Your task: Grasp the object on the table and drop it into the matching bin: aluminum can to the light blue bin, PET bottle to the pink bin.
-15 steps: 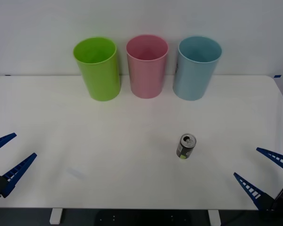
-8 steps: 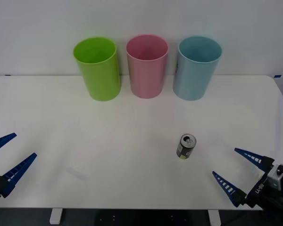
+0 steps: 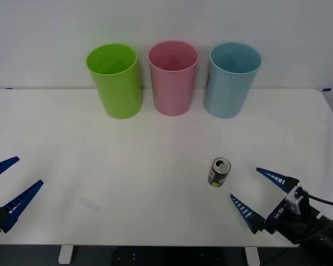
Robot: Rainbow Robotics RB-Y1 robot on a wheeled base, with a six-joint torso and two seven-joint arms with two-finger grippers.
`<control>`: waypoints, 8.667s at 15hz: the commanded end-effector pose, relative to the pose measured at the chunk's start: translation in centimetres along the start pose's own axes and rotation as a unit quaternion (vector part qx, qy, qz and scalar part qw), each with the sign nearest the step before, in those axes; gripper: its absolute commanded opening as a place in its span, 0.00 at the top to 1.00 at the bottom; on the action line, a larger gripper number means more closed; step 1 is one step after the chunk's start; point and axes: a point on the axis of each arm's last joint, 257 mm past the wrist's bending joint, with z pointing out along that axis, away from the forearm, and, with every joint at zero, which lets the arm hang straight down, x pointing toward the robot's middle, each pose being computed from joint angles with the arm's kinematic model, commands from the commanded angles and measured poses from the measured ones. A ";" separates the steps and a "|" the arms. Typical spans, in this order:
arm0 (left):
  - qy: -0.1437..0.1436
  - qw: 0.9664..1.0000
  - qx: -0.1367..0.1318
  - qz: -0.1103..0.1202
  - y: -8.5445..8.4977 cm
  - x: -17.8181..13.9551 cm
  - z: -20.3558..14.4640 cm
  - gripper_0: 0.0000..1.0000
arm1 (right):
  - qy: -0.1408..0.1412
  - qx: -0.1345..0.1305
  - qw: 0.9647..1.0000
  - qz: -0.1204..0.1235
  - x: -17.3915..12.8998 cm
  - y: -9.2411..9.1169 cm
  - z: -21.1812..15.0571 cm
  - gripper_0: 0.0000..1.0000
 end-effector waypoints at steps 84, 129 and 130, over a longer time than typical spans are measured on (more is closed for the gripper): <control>0.000 1.000 0.000 0.000 0.0 0.0 0.0 0.00 | -0.066 0.100 0.989 0.081 -25.4 -24.3 19.8 1.00; 0.000 1.000 0.000 0.000 0.0 0.0 0.0 0.00 | -0.059 0.010 0.998 0.019 -19.8 -11.2 9.2 0.00; 0.000 1.000 0.000 0.000 0.0 0.0 0.0 0.00 | -0.055 0.003 0.998 0.020 -19.4 -10.7 8.7 0.00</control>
